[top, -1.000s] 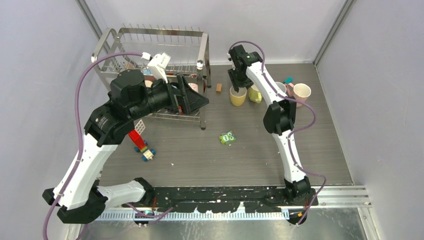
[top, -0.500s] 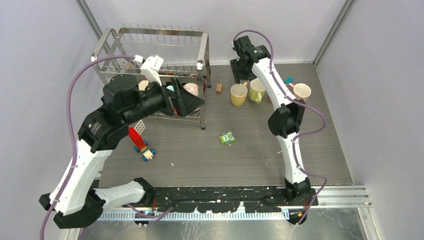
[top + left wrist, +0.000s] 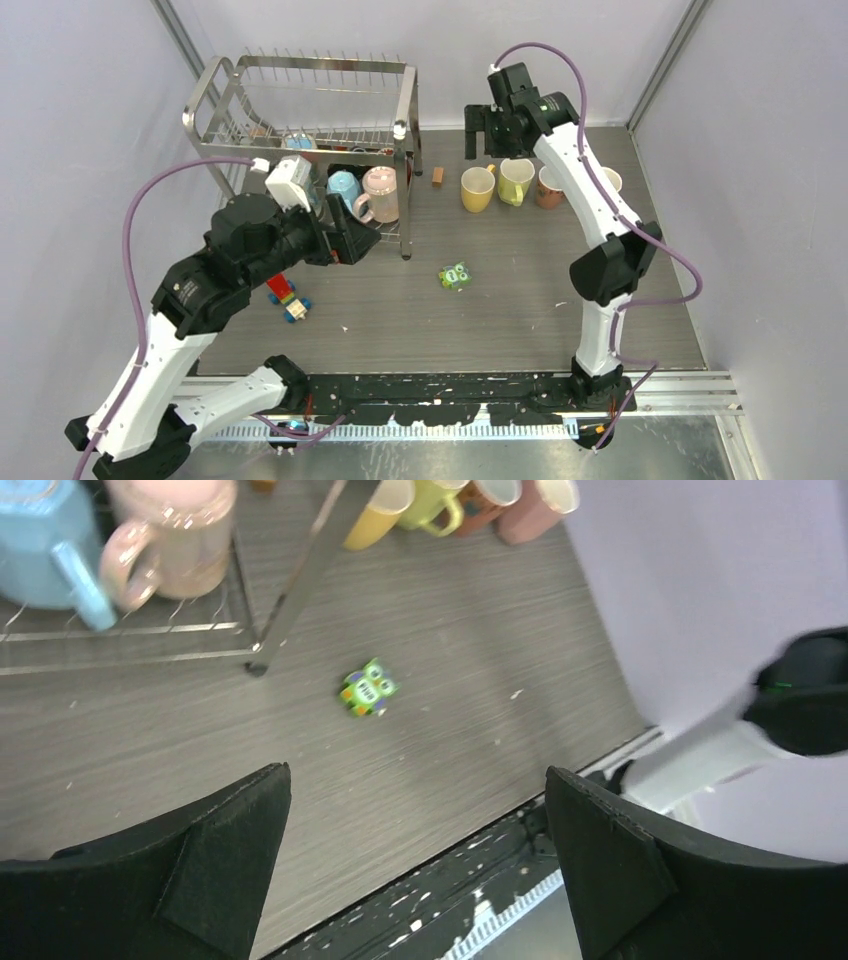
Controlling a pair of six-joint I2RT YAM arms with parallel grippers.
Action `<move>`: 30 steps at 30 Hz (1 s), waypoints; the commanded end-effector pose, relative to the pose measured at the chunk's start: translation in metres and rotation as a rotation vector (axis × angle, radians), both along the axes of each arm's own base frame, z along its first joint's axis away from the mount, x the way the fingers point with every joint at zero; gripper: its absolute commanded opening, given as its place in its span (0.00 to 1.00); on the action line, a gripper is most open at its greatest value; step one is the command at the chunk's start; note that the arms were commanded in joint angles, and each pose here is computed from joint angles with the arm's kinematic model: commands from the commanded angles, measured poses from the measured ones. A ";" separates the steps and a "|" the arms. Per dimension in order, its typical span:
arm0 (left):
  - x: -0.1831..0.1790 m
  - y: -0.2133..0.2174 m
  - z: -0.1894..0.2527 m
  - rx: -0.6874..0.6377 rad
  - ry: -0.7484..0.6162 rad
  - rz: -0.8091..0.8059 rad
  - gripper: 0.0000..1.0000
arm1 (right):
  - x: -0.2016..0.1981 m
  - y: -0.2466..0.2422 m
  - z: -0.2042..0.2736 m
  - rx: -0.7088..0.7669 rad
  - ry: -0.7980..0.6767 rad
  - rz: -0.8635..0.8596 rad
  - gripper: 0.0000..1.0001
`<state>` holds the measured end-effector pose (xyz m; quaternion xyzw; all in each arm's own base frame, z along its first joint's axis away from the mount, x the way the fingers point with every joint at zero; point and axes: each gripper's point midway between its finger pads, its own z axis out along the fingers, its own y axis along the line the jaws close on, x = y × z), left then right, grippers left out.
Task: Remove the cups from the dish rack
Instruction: Unload the cup from the dish rack.
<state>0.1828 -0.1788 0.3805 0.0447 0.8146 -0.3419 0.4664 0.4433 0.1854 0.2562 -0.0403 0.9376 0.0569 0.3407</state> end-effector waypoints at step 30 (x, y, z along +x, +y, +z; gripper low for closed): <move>0.137 0.038 -0.161 0.250 0.000 0.401 1.00 | -0.087 0.011 0.048 0.406 -0.156 -0.038 1.00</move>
